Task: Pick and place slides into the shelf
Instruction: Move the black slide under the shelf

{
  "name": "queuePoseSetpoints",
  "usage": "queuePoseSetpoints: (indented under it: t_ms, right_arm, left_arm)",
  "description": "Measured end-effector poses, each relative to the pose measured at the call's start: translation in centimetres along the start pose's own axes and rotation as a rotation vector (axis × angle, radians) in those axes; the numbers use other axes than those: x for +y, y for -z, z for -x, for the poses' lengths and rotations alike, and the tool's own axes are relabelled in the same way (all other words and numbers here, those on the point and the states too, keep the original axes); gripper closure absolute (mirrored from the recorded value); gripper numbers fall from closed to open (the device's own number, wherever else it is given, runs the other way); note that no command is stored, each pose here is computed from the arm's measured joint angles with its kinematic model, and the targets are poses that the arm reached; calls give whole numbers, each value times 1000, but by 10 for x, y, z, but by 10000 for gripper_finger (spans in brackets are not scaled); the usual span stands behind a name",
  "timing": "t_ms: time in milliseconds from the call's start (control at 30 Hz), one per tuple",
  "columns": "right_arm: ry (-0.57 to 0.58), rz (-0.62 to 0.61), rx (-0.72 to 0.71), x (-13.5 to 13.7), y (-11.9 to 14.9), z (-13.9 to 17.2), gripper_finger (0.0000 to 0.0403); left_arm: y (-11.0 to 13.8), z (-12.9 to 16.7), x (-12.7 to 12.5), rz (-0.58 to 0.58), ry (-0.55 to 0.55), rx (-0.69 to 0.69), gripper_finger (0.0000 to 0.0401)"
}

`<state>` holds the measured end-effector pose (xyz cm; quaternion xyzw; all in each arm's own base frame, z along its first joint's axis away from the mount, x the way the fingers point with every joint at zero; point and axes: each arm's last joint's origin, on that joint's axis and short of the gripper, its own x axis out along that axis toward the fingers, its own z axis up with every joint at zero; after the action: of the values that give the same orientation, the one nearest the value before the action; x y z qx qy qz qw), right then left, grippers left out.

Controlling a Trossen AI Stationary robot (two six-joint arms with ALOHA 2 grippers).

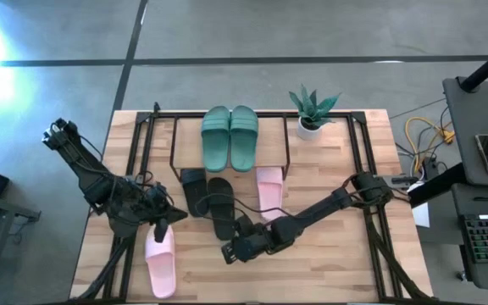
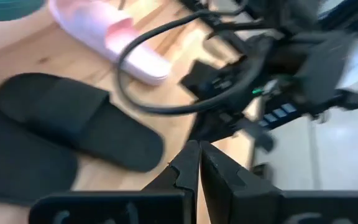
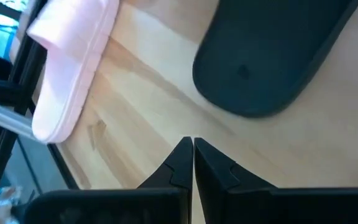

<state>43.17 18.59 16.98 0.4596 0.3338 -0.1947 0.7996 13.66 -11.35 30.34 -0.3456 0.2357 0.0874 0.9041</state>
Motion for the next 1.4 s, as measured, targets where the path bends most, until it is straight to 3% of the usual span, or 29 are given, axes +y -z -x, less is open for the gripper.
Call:
queuePoseSetpoints:
  t_ms: [233, 533, 767, 967, 1133, 1400]
  right_arm:
    - [-63, 53, -11, 8, -4, 7, 394]
    - [-67, 15, 20, 8, -3, 7, 394]
    - [-60, 7, -6, 8, -4, 7, 394]
    - [-50, -47, -22, 8, -2, 8, 394]
    - [-52, -37, -19, 9, 2, 9, 394]
    - [-50, -30, -28, 9, 6, 10, 394]
  left_arm:
    - [10, -12, 2, -244, -91, 24, 401]
    - [38, -43, 4, -386, -245, 133, 401]
    - [62, -72, 13, -524, -426, 185, 401]
    - [72, -96, 28, -515, -576, 179, 401]
    - [73, -109, 36, -517, -638, 190, 401]
    - [84, -122, 43, -566, -611, 207, 401]
